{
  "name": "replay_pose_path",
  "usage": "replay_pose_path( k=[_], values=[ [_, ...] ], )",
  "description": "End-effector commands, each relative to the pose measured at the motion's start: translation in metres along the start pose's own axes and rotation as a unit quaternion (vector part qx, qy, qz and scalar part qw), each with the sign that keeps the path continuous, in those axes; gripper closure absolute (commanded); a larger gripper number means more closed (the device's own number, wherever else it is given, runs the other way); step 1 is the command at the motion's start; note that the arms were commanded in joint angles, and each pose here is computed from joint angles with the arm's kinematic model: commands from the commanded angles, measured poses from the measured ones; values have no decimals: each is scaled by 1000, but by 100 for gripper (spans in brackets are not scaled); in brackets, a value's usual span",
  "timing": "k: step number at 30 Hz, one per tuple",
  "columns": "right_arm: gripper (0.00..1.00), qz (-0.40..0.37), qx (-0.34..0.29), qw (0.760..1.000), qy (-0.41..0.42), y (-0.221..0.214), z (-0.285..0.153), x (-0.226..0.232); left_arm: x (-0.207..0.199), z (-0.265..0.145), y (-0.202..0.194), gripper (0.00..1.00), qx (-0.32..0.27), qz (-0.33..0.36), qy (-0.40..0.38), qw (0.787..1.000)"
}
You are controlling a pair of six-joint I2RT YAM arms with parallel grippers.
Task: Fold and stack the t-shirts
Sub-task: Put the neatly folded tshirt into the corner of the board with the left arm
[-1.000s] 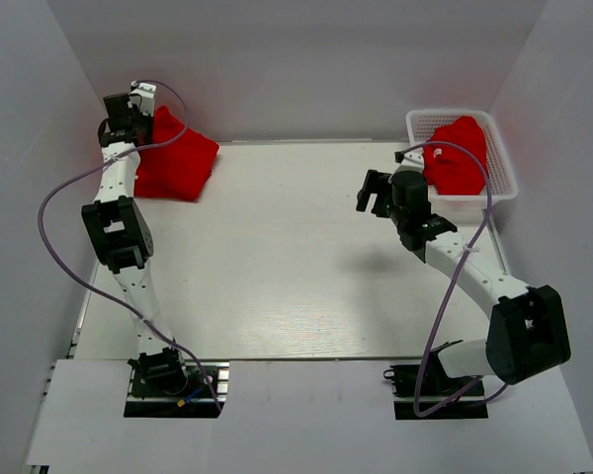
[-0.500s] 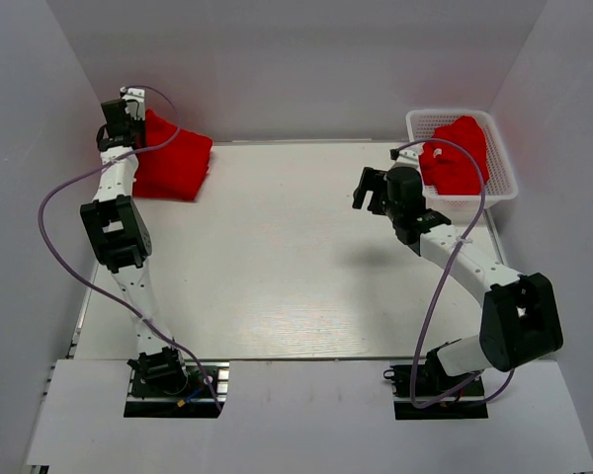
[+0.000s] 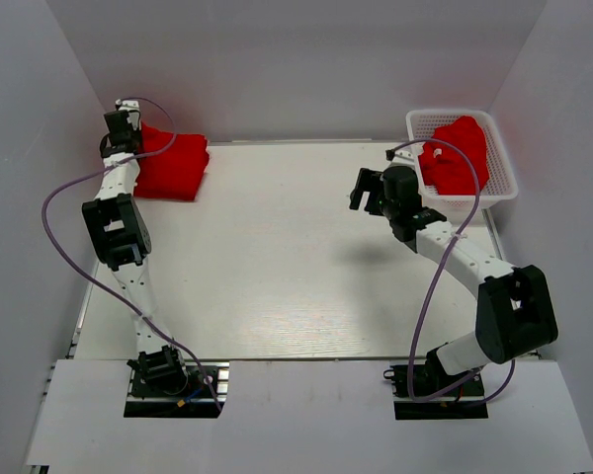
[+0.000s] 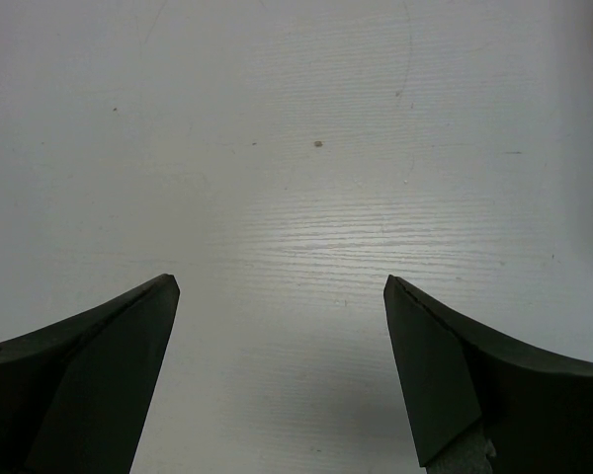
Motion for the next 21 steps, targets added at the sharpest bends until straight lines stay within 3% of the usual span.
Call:
replay_pose_path(
  k=[1, 2, 3, 11, 16, 21],
  values=[
    [10, 11, -31, 999, 13, 23, -1, 7, 15, -3, 21, 66, -36, -28, 52, 998],
    [10, 10, -28, 999, 13, 20, 0, 7, 16, -3, 23, 29, -35, -33, 63, 997],
    [10, 10, -26, 1000, 14, 19, 0, 7, 17, -5, 24, 1, -32, -37, 69, 996],
    [10, 7, -24, 999, 29, 22, -4, 11, 21, -25, 47, 0, -57, -55, 68, 995],
    [10, 5, -26, 999, 37, 19, -9, 10, 7, -51, 58, 0, -66, -54, 22, 996],
    [10, 0, -29, 999, 38, 23, -19, 7, -13, -83, 58, 0, -21, -79, -51, 995]
  ],
)
Point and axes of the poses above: each gripper's point midway between its finger pads, its own z axis out along the fingers, its own x axis along the line the jaws close on, y = z × x, the point moved 9 cm from there along -z, back along the fingers, and after that the axes turned 8 degrees about -z, right-handed, at the moved point
